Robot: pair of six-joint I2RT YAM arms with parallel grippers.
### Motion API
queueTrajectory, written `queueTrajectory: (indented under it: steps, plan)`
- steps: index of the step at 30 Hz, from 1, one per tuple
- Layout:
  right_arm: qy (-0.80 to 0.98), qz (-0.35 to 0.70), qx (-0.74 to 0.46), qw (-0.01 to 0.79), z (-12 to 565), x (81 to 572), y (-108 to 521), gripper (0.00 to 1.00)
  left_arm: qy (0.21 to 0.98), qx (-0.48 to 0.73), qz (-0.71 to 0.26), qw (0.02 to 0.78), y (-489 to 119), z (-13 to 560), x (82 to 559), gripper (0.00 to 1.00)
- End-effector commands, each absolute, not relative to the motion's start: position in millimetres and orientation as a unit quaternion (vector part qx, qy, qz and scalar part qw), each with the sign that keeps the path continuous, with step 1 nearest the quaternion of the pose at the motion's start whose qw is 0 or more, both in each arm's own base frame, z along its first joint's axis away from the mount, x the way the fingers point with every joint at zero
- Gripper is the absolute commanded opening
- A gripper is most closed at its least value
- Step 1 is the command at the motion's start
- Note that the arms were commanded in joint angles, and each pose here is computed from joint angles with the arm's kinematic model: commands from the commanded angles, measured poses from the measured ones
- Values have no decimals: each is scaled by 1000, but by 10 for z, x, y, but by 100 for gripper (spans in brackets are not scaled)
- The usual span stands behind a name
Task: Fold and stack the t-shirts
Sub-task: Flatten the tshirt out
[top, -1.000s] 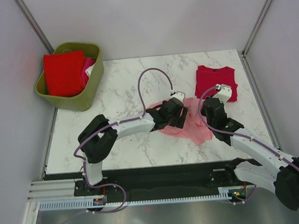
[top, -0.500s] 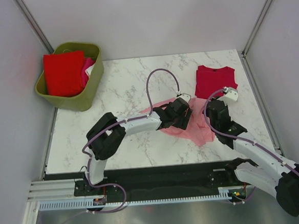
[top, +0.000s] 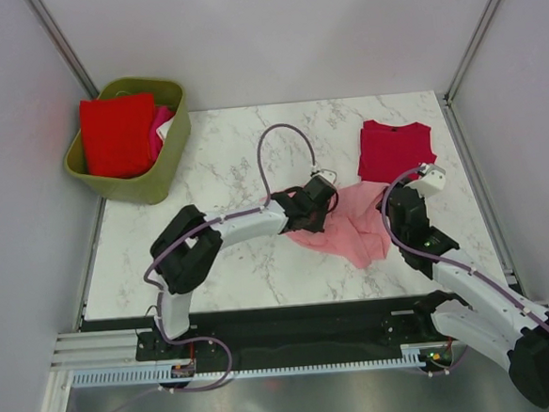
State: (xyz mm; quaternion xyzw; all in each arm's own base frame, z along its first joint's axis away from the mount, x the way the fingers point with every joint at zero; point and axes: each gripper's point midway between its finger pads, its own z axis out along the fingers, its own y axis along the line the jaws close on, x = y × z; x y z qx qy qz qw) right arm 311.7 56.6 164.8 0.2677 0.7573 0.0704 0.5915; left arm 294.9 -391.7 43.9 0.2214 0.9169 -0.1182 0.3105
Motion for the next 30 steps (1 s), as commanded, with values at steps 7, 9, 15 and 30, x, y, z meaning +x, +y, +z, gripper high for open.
queueTrajectory:
  steps: [7,9,15,30]
  plan:
    - [749,72,285,594,1677,3216,545,0,854,25,-343,391,-2542,2130,3330,2]
    - [752,72,285,590,1657,3229,552,0,826,-10,-361,433,-2128,2465,3279,2]
    - [759,92,267,587,1701,3255,653,0,803,-127,-313,492,-1350,2683,3038,2]
    - [714,184,184,650,2771,2853,756,0,713,-282,-192,612,-331,3055,2396,2]
